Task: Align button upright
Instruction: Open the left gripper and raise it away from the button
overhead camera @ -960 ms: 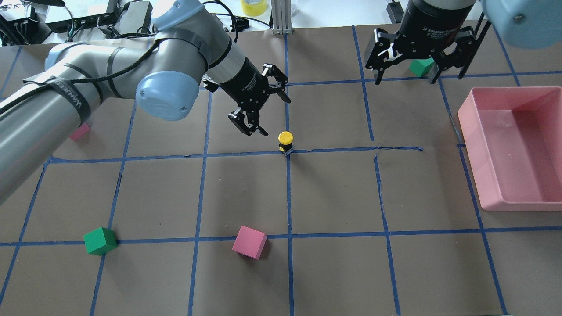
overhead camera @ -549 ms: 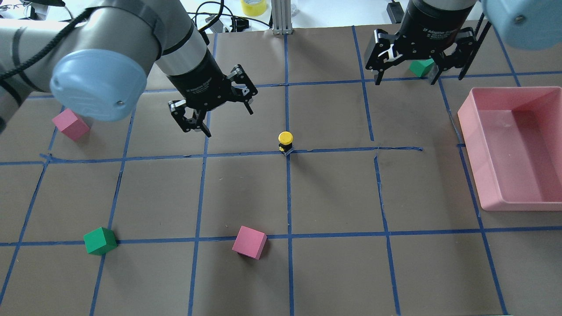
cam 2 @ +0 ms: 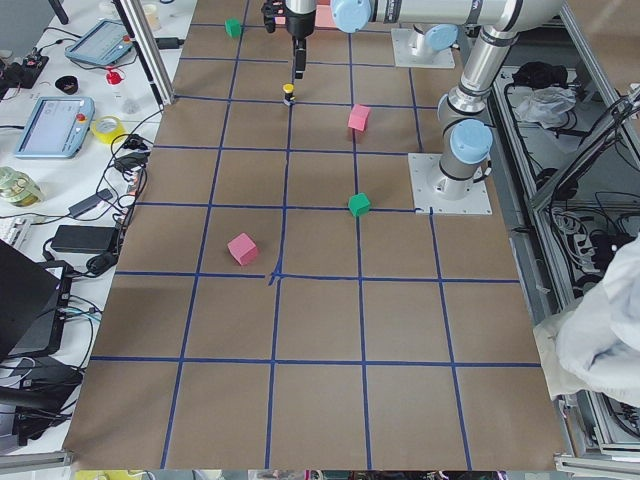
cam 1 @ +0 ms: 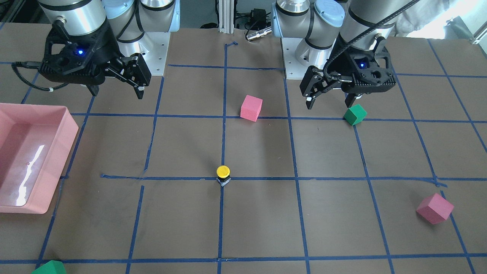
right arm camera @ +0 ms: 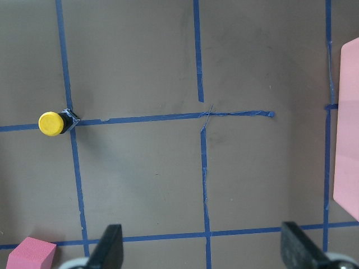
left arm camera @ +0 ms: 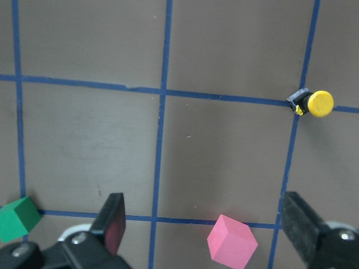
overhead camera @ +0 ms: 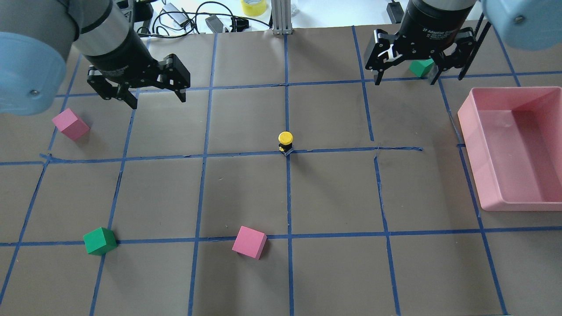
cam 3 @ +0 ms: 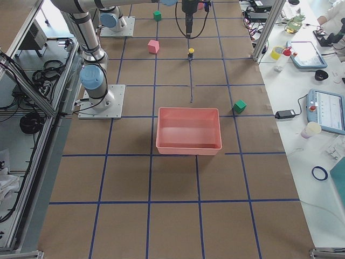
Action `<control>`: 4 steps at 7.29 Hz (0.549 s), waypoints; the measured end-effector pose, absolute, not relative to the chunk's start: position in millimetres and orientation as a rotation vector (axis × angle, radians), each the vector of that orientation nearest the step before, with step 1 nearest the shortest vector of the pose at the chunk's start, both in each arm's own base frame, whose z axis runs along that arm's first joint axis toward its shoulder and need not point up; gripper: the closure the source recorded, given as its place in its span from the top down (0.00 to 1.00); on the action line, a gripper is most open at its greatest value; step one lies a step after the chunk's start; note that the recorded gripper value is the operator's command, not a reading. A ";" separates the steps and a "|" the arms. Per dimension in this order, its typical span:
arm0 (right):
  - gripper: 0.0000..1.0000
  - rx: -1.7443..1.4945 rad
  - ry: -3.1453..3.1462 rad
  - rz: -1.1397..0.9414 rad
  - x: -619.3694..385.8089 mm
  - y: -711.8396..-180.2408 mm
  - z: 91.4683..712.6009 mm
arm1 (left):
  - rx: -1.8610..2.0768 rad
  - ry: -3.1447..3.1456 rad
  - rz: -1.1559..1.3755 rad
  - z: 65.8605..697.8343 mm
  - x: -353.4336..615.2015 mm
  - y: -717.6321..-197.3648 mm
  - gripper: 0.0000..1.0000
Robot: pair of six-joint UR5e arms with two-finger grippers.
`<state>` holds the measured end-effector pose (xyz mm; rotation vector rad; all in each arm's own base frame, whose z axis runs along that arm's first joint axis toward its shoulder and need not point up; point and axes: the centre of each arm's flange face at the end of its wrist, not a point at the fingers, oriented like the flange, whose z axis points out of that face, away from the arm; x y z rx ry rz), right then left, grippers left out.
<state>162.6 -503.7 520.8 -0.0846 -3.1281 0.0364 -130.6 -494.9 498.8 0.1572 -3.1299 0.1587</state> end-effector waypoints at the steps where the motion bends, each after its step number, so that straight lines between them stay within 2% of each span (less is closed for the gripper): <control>1: 1.00 -0.085 -3.128 0.036 162.6 -503.8 520.8 | 0.154 -3.141 0.168 502.7 -126.8 -492.8 1.00; 4: 1.00 -0.085 -3.127 0.038 162.5 -503.9 520.9 | 0.124 -3.235 0.165 512.1 -117.9 -489.8 1.00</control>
